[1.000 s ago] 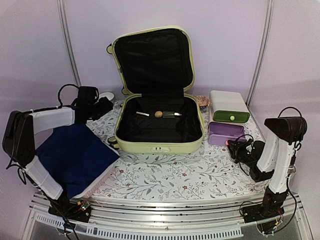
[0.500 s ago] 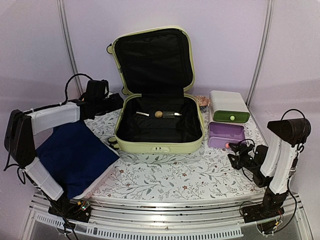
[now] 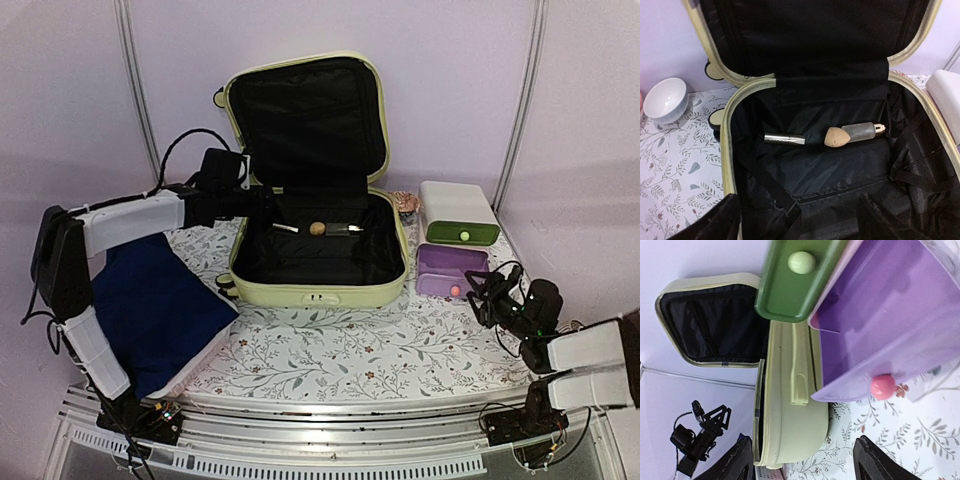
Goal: Open, take out, and arrange the luggage
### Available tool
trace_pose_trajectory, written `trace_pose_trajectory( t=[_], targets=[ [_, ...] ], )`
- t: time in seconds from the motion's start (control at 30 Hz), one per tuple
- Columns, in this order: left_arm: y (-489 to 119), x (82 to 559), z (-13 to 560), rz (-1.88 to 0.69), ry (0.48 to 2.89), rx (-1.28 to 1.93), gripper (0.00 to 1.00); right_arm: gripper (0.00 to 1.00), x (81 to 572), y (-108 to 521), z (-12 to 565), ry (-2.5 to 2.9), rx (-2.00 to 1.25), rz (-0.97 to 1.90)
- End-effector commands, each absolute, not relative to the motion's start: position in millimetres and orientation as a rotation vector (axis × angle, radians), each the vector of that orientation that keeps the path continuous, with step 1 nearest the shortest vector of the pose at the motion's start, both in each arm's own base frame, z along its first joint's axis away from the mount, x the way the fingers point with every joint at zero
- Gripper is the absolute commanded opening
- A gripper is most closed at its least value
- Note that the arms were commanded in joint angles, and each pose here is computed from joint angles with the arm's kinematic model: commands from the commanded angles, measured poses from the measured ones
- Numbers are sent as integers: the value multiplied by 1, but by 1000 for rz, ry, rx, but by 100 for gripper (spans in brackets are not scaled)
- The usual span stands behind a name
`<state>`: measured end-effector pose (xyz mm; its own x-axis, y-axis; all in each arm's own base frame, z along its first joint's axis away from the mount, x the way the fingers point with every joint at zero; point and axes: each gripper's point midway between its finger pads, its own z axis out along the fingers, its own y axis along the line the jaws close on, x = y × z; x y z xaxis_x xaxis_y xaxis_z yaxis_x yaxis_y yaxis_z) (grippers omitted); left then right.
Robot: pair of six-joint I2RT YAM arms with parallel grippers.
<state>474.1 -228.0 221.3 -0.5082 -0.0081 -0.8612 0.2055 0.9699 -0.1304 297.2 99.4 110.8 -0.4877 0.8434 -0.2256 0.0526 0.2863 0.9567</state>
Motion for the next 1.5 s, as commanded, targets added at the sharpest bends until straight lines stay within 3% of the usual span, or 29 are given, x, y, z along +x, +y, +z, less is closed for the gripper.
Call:
trace_pose_trajectory(
  t=[0.0, 0.2, 0.57, 0.83, 1.03, 1.47],
  targets=[
    [-257, 477, 214, -231, 2092, 295, 87, 71, 297, 86, 120, 1927, 680, 905],
    [-297, 497, 185, -195, 2116, 441, 88, 69, 310, 89, 174, 1950, 441, 765],
    [-345, 539, 109, -146, 2277, 521, 85, 70, 324, 102, 210, 1968, 243, 692],
    [-366, 565, 93, -244, 2246, 484, 77, 72, 324, 101, 200, 1991, 226, 666],
    [-364, 576, 86, -248, 2241, 432, 63, 73, 320, 101, 192, 1991, 239, 675],
    [-368, 578, 60, -285, 2270, 432, 60, 74, 318, 100, 185, 1998, 241, 672]
  ],
)
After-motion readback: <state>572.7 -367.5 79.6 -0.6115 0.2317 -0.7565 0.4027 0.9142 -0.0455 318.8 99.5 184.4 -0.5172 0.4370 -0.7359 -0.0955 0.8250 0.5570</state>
